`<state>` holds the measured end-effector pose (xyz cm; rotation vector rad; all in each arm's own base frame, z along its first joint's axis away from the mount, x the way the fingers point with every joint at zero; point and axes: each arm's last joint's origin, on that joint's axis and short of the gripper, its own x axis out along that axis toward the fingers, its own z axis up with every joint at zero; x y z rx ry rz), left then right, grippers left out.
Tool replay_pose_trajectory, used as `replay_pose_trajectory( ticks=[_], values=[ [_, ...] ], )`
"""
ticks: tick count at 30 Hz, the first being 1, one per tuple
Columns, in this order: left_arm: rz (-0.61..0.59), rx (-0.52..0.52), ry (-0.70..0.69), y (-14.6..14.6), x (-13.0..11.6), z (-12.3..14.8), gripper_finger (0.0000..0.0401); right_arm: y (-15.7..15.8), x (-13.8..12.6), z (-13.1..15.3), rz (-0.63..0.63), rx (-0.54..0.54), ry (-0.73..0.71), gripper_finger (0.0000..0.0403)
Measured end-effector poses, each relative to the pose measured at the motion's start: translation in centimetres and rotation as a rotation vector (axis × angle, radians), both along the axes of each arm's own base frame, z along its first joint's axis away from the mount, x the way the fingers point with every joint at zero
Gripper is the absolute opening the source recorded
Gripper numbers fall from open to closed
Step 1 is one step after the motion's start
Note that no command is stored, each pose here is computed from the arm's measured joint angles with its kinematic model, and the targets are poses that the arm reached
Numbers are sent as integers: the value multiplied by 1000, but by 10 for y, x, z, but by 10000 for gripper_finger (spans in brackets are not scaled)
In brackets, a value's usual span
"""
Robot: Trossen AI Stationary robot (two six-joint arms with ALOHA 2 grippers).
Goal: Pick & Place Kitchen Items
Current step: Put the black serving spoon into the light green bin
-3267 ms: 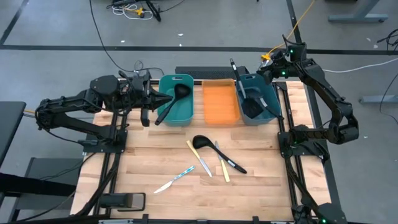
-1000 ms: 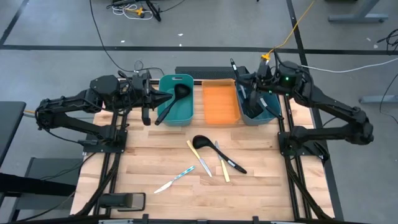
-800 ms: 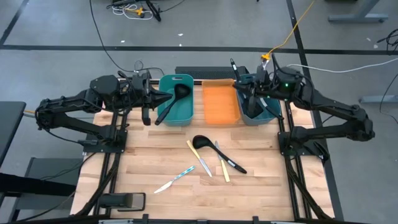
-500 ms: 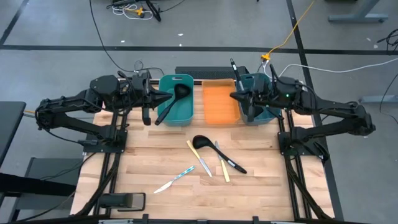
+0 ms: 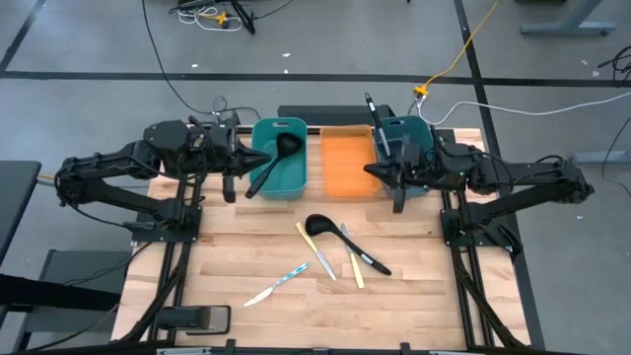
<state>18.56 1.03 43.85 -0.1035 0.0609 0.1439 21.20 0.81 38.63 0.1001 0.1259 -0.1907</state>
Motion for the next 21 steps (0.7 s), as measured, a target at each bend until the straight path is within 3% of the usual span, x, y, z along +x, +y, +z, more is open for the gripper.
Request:
replay_pose_trajectory(
  ticks=[12,21],
  values=[
    [-30,14,4,-8,-34,5,3,23,20,-17,68,-13,83,0],
    [-38,36,-15,-9,-57,9,5,43,42,-42,107,65,199,0]
  ],
)
